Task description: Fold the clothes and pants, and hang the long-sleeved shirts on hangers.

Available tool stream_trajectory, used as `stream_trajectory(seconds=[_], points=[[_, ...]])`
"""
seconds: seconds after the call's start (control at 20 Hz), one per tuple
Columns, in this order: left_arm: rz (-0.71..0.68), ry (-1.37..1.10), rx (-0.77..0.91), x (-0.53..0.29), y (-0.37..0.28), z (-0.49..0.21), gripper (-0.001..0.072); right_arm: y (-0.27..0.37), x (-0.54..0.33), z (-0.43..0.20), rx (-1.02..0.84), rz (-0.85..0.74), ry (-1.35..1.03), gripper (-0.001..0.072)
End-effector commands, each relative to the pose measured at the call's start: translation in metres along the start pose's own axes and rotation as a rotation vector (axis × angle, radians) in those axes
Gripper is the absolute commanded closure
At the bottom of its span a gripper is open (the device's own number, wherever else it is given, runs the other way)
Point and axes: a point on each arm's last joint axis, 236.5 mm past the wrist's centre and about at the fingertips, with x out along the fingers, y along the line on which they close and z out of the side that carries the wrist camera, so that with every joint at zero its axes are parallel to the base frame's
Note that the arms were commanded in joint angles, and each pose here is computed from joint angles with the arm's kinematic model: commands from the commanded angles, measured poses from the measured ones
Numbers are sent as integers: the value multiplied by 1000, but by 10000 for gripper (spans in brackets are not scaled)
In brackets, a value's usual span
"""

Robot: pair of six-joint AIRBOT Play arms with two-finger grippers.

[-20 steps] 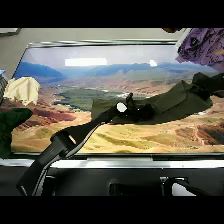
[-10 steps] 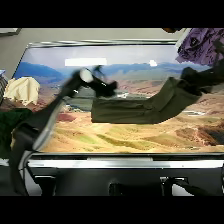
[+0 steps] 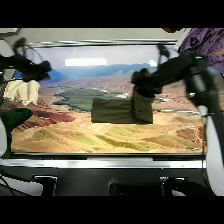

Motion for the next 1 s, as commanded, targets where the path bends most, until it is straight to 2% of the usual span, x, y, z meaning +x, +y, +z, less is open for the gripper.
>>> stream_trajectory(seconds=[0.0, 0.2, 0.45, 0.5, 0.6, 0.7, 0.75, 0.85, 0.95], points=[[45, -26, -41, -22, 42, 10, 692, 41, 54, -21, 25, 41, 30, 684], [52, -14, -51, -19, 49, 8, 691, 62, 103, -38, 60, 73, 69, 684], [60, 16, -57, -9, 52, 1, 691, 57, 142, -49, 109, 64, 112, 680], [62, 22, -58, -7, 53, 0, 691, 58, 147, -49, 121, 76, 111, 662], [65, 32, -60, -4, 54, -2, 691, 69, 148, -42, 146, 122, 86, 571], [65, 35, -61, -2, 54, -3, 692, 83, 144, -34, 168, 183, 60, 361], [64, 32, -60, -1, 54, -2, 692, 91, 140, -33, 167, 214, 57, 312], [65, 34, -60, 0, 54, -2, 692, 103, 123, -29, 145, 255, 49, 166], [64, 36, -60, 0, 54, -3, 691, 109, 92, -11, 106, 278, 16, 156]])
